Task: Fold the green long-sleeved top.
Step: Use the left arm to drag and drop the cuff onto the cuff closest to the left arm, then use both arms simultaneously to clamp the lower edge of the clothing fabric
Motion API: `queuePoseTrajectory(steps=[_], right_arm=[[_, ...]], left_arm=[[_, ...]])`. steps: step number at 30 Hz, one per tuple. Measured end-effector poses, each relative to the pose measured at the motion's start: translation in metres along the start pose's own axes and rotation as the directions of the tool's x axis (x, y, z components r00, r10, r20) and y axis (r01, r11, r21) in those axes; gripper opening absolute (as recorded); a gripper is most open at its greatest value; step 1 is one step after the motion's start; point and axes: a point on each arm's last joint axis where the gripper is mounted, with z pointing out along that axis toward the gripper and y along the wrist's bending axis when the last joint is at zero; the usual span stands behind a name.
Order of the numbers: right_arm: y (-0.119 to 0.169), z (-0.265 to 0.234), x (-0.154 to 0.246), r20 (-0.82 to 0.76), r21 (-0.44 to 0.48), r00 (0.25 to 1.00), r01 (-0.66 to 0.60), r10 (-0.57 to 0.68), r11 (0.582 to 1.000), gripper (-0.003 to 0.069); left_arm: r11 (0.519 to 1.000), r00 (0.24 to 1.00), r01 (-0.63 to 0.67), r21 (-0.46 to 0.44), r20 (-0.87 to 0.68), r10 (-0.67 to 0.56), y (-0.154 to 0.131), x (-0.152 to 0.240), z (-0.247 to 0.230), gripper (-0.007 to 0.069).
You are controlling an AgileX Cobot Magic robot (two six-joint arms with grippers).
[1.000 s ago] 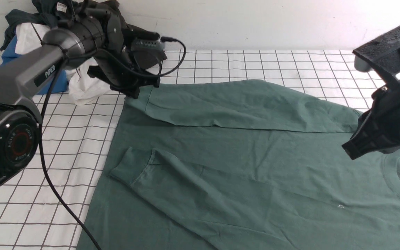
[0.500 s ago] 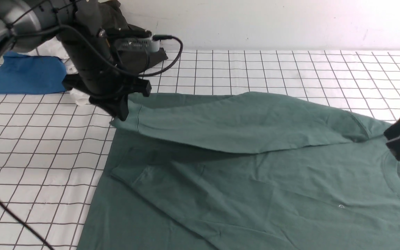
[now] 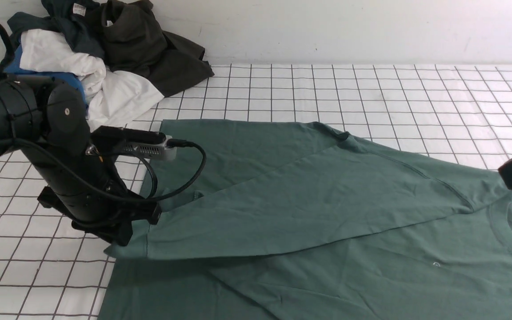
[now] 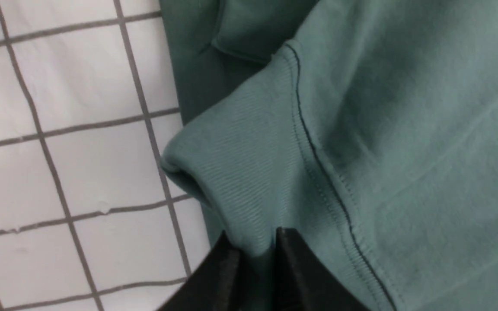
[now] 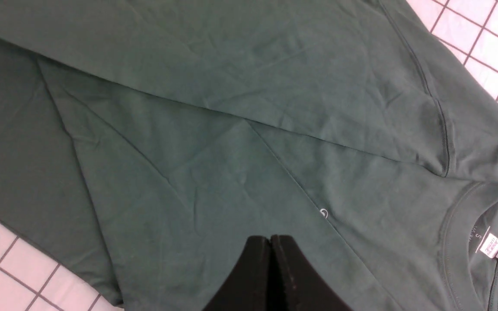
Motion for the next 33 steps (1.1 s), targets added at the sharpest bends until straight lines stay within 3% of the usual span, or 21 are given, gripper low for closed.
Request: queuePoseTrajectory(steps=[3,6,7,10,13,15,16,17,25,29,33], right_arm=[[0.002,0.000,0.000,0.005,-0.024,1.000,0.020,-0.020,1.000,-0.0014],[0.004,0.000,-0.001,0.011,-0.046,1.000,0.028,-0.027,0.999,-0.0014],[0.007,0.000,-0.001,0.017,-0.073,0.999,0.029,-0.027,0.997,-0.0014],[0.016,0.001,-0.002,0.025,-0.132,0.999,0.041,-0.039,0.990,-0.0014],[0.033,0.010,0.005,-0.004,-0.205,0.996,0.091,-0.094,0.974,-0.0014],[0.043,0.018,0.014,-0.038,-0.239,0.990,0.120,-0.132,0.964,-0.0014],[0.044,0.019,0.016,-0.041,-0.242,0.990,0.122,-0.136,0.963,-0.0014],[0.050,0.025,0.024,-0.071,-0.263,0.984,0.138,-0.161,0.955,-0.0014],[0.052,0.051,0.055,-0.194,-0.253,0.956,0.167,-0.220,0.953,-0.0014],[0.052,0.052,0.056,-0.199,-0.247,0.954,0.172,-0.224,0.954,-0.0014],[0.052,0.053,0.056,-0.198,-0.246,0.954,0.172,-0.224,0.954,-0.0014]], left_arm=[[0.999,0.999,-0.049,-0.002,0.012,0.049,-0.001,0.001,-0.004,0.0258],[0.992,0.992,-0.123,-0.005,0.032,0.123,-0.006,0.003,-0.013,0.0345],[0.975,0.974,-0.223,0.001,0.044,0.223,-0.019,0.009,-0.024,0.0399],[0.919,0.920,-0.392,0.033,0.033,0.391,-0.048,0.026,-0.042,0.0447],[0.813,0.809,-0.578,0.077,-0.081,0.583,-0.071,0.050,-0.045,0.0457],[0.740,0.723,-0.666,0.090,-0.166,0.671,-0.074,0.065,-0.034,0.0458],[0.739,0.721,-0.668,0.087,-0.168,0.672,-0.074,0.065,-0.034,0.0458],[0.690,0.656,-0.716,0.106,-0.235,0.717,-0.070,0.079,-0.021,0.0458],[0.555,0.491,-0.814,0.173,-0.306,0.816,-0.048,0.125,0.028,0.0458],[0.482,0.442,-0.864,0.149,-0.236,0.865,-0.045,0.132,0.043,0.0458],[0.451,0.431,-0.887,0.100,-0.175,0.885,-0.046,0.129,0.048,0.0458]])
